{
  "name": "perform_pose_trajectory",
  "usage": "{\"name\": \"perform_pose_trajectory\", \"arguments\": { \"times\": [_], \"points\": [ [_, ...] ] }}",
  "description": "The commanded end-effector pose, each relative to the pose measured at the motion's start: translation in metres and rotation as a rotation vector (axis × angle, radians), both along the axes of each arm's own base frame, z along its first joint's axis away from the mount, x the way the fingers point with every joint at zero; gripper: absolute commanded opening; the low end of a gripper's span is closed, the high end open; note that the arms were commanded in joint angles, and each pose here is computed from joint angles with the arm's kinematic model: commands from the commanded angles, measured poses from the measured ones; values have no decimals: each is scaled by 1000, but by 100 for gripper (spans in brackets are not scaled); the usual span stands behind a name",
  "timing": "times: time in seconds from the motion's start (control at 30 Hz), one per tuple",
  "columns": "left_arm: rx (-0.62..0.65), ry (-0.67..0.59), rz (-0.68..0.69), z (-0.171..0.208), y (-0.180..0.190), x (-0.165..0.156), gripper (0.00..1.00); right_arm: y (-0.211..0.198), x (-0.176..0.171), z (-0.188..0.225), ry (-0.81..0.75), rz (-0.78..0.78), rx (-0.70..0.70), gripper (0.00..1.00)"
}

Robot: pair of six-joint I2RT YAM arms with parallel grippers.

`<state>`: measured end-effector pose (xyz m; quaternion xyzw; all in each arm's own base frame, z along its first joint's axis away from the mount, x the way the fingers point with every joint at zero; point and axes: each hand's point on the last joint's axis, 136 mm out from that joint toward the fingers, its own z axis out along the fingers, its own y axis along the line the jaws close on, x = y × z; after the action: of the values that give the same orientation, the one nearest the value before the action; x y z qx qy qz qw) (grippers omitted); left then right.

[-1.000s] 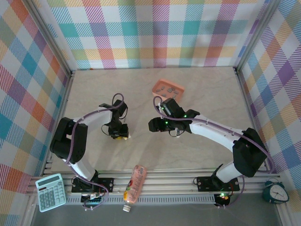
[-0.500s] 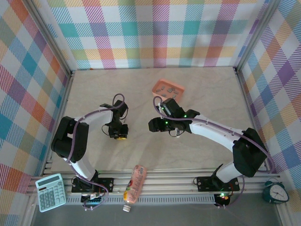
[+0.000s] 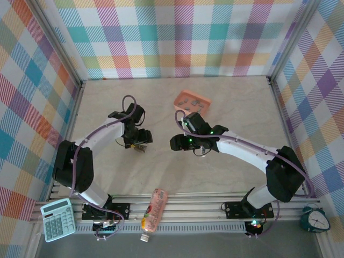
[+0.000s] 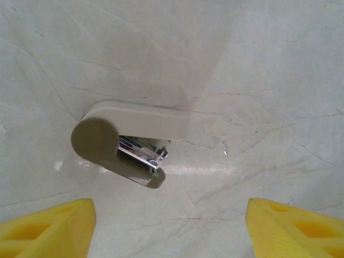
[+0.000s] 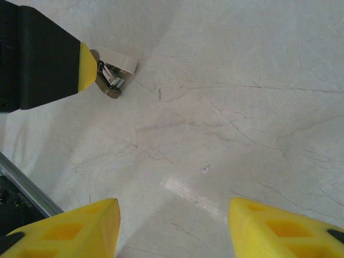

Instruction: Load the staples into the stapler

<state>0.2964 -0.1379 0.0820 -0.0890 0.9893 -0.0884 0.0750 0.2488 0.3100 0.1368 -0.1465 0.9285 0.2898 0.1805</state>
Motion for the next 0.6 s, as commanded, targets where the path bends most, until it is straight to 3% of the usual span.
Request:
{"name": "perform_pose_trajectory", "arguments": {
  "times": [0.0,0.17,0.57],
  "points": [
    [17,58,89,-11,5,0,76,2,1,14,-40,23,2,55],
    [13,126,120,-30,3,-3,78,0,1,15,-47,23,-4,55],
    [51,74,123,-48,0,30,75,-6,-2,15,-52,19,-14,55]
  ]
}}
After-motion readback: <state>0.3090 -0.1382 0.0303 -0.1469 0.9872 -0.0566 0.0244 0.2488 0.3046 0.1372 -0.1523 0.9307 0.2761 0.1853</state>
